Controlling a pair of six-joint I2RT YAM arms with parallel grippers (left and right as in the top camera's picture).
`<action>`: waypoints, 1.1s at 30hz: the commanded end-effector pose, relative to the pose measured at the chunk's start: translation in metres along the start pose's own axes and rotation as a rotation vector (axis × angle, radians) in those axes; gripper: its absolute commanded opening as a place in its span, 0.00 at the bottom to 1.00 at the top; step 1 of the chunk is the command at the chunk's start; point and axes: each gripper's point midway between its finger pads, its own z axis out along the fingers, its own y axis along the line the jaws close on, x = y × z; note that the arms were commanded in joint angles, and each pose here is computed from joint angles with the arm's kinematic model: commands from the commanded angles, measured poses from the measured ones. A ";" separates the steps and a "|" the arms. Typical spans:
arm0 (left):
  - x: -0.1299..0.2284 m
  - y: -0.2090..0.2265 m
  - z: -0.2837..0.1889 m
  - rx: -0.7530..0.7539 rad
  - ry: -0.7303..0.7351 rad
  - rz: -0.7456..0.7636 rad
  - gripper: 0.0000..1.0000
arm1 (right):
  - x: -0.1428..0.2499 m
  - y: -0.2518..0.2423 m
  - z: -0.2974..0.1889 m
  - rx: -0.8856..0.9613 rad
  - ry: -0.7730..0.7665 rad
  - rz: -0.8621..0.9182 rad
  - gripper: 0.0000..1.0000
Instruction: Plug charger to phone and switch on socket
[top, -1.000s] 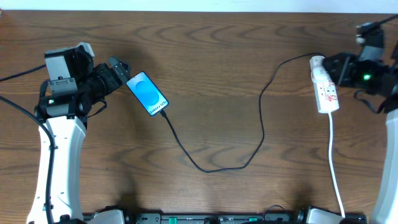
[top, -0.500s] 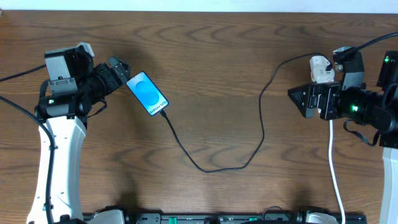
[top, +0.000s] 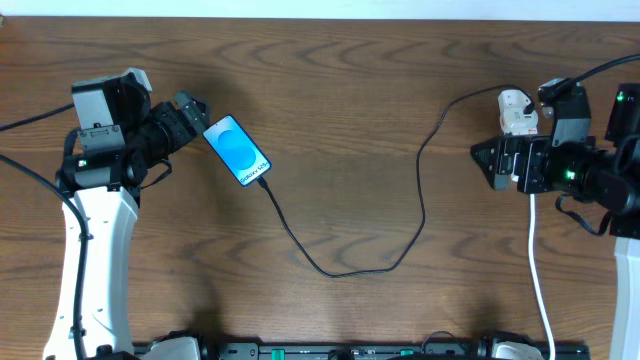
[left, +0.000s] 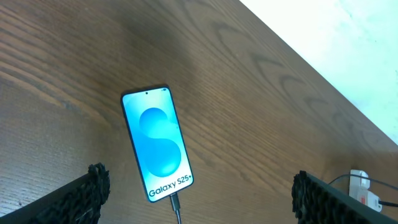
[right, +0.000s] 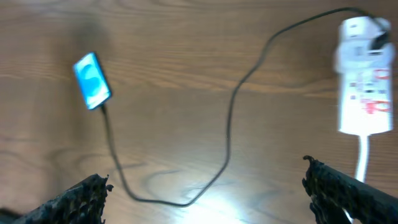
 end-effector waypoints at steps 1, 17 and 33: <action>0.000 0.000 0.000 0.001 0.000 0.014 0.95 | 0.000 -0.021 -0.006 0.147 -0.050 -0.039 0.99; -0.001 0.000 0.000 0.001 -0.001 0.015 0.95 | 0.030 -0.041 -0.033 0.363 -0.605 -0.175 0.99; 0.000 0.000 0.000 0.001 0.000 0.015 0.95 | 0.065 -0.052 -0.001 0.378 -1.074 -0.297 0.99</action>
